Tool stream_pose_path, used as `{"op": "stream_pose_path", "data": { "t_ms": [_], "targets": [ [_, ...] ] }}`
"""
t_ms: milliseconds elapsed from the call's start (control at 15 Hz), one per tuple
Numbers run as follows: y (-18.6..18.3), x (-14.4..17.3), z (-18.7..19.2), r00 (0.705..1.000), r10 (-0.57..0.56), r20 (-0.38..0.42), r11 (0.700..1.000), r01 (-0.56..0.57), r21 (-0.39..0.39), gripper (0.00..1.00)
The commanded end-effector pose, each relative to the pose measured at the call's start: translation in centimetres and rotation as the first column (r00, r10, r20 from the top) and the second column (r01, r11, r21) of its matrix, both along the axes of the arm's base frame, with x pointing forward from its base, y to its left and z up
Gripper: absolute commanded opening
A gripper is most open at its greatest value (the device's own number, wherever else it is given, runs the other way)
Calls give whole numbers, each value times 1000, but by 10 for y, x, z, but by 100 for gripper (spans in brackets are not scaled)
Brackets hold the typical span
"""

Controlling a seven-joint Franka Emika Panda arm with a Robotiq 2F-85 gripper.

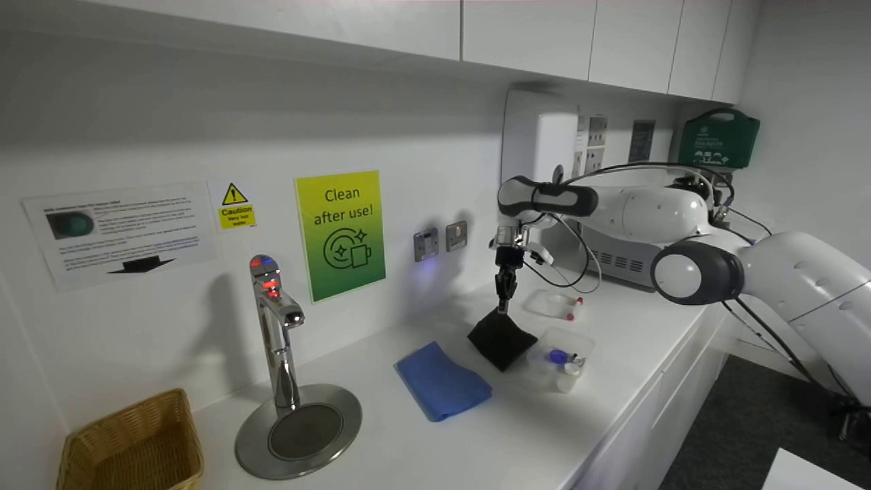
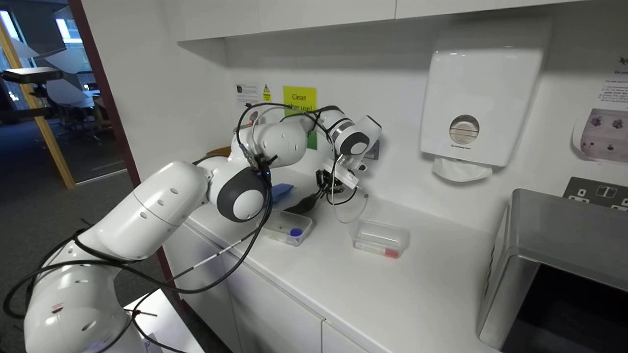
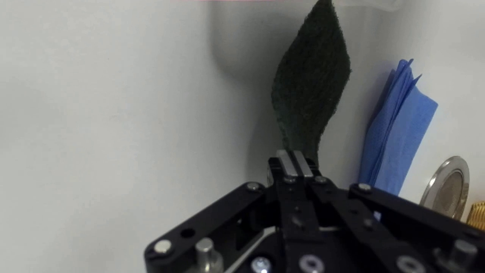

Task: Put the black object in the left bowl

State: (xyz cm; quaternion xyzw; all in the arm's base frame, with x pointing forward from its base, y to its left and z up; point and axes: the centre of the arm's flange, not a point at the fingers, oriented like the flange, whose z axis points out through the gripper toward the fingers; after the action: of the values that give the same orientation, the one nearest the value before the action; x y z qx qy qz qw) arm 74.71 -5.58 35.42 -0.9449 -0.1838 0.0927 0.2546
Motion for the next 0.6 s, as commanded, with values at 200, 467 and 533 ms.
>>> {"op": "stream_pose_path", "data": {
  "t_ms": [200, 467, 533],
  "targets": [
    [24, -6, 49, 999, 0, 32, 1000, 1, -6, 0],
    [33, -19, 66, 999, 17, 41, 1000, -17, 1, 0],
    [32, -24, 70, 998, 8, 56, 1000, -7, -17, 0]
  ]
}}
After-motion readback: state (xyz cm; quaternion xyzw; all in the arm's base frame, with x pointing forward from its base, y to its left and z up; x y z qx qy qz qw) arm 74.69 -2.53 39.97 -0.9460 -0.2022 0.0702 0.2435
